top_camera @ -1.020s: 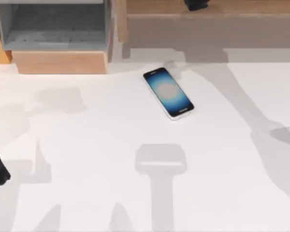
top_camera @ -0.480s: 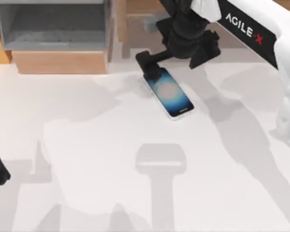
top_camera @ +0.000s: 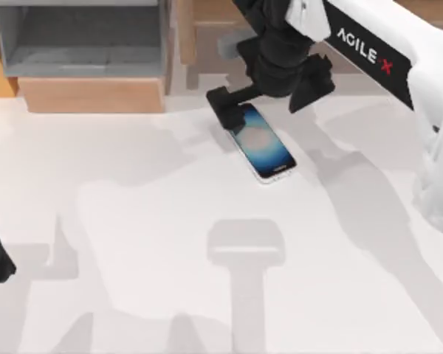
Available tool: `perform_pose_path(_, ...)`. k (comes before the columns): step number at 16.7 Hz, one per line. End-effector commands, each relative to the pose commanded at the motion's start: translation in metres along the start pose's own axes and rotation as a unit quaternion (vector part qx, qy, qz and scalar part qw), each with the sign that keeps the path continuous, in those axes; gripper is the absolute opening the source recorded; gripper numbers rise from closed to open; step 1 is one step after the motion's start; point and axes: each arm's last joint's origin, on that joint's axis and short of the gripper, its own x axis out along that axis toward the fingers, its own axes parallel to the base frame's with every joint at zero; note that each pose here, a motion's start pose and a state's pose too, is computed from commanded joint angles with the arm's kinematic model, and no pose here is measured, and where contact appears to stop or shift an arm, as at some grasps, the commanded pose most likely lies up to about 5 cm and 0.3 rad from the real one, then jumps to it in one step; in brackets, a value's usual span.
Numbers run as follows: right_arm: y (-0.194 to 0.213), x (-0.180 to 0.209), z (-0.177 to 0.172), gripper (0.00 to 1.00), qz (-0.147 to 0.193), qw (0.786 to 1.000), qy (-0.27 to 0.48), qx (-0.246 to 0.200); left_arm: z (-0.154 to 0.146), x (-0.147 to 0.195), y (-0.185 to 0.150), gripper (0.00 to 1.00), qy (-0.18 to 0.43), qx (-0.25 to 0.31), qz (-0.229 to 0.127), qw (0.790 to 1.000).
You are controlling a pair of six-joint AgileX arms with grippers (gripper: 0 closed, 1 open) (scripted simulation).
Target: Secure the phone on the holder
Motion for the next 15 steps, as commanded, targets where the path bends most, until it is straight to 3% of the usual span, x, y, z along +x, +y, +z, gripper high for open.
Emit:
perform_pose_path(8,0.003,0.07,0.001,1.0,0.0,1.0,-0.002,-0.002,0.0,0.0,0.0,1.0,0.0,0.0,0.0,1.0)
perform_pose_path(13,0.003,0.077,0.0,1.0,0.0,1.0,-0.002,-0.002,0.0,0.0,0.0,1.0,0.0,0.0,0.0,1.0)
perform_pose_path(15,0.003,0.077,0.0,0.85,0.0,1.0,-0.002,-0.002,0.0,0.0,0.0,1.0,0.0,0.0,0.0,1.0)
